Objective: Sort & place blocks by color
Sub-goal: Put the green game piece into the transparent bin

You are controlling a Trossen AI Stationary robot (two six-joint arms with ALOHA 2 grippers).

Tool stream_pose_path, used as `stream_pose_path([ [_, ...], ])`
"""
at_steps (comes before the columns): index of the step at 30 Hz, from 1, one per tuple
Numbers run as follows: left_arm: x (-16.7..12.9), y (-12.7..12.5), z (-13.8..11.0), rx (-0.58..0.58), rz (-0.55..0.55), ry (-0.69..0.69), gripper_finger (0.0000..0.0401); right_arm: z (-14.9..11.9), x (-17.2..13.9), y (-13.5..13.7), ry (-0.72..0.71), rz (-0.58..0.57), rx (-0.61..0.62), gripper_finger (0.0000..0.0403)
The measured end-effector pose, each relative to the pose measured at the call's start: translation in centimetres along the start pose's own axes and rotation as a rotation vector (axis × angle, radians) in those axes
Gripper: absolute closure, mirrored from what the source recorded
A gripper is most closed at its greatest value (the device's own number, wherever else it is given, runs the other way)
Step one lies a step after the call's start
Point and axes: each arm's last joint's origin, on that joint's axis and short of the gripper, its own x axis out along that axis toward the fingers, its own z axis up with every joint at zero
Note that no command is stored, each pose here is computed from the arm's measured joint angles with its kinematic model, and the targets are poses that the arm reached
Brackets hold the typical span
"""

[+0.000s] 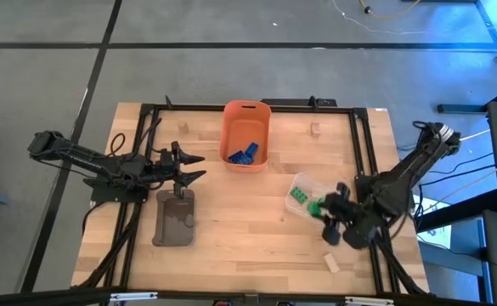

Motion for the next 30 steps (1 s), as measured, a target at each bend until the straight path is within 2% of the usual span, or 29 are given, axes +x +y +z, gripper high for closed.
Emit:
stream_pose_path([
  [5, 0.0, 0.0, 0.0, 0.000, 0.000, 0.000, 0.0191, -1.7, 3.7, -2.6, 0.029, -0.116, 0.039, 0.0265],
  [12, 0.0, 0.0, 0.0, 0.001, 0.000, 0.002, 0.0191, -2.9, 6.4, -4.2, 0.067, -0.111, 0.084, 0.0265],
  [19, 0.0, 0.0, 0.0, 0.001, 0.001, 0.003, 0.0191, -2.9, 7.0, -4.5, 0.092, -0.087, 0.113, 0.0265],
  [22, 0.0, 0.0, 0.0, 0.001, 0.001, 0.003, 0.0191, -2.6, 6.9, -4.3, 0.085, -0.078, 0.116, 0.0242],
  [30, 0.0, 0.0, 0.0, 0.001, 0.001, 0.003, 0.0191, -2.6, 6.9, -4.3, 0.085, -0.076, 0.123, 0.0146],
])
